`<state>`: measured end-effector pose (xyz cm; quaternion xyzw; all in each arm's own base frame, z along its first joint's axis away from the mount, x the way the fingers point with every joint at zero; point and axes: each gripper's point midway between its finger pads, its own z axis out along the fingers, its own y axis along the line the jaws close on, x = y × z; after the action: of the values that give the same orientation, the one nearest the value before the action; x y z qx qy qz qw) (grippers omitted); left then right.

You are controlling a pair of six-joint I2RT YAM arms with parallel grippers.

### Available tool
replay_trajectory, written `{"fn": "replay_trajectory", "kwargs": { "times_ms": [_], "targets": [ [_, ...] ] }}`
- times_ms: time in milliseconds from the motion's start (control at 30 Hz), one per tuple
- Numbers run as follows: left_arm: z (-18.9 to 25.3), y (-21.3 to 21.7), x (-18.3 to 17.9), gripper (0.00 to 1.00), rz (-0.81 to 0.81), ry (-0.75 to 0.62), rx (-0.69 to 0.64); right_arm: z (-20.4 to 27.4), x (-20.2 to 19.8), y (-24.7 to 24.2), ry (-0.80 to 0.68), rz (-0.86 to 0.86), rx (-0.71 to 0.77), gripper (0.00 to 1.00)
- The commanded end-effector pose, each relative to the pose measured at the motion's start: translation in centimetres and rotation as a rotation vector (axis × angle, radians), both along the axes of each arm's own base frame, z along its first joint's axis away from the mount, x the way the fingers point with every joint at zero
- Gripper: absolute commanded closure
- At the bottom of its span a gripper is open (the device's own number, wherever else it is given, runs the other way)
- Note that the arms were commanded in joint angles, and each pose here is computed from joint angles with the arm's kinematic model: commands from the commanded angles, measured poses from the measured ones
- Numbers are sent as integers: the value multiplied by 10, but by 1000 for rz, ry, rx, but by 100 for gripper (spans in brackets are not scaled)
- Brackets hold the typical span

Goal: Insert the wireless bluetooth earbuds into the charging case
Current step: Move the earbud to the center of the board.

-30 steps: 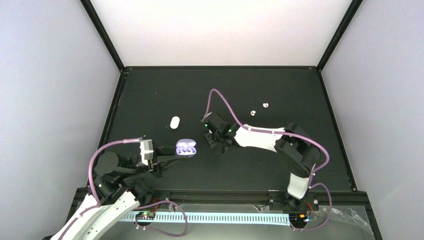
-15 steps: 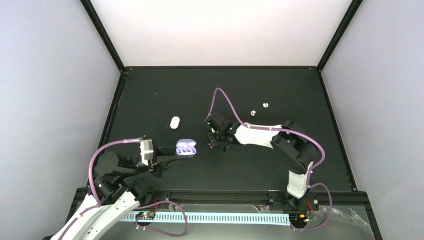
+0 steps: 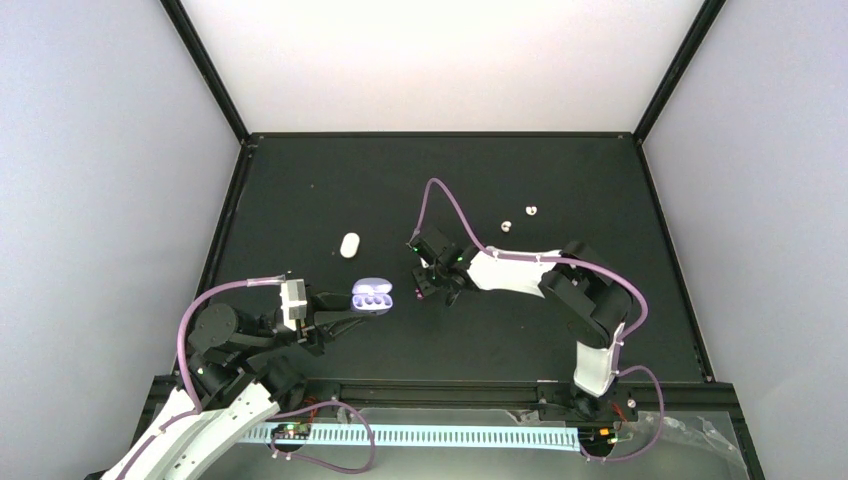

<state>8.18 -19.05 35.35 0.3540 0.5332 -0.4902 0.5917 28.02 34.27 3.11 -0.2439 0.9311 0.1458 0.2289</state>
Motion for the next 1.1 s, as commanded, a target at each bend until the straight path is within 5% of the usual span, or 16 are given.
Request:
{"fn": "replay_trajectory", "kwargs": {
  "times_ms": [0,567,1067],
  "targets": [
    [3,0,-1,99,-6,-11,-8,-15,-15,-2,45,10,-21,69],
    [3,0,-2,99,-7,-12,-8,16,-9,-2,8,-86,39,65],
    [3,0,-1,99,-7,-14,-6,-4,-23,6,98,-48,37,66]
  ]
}}
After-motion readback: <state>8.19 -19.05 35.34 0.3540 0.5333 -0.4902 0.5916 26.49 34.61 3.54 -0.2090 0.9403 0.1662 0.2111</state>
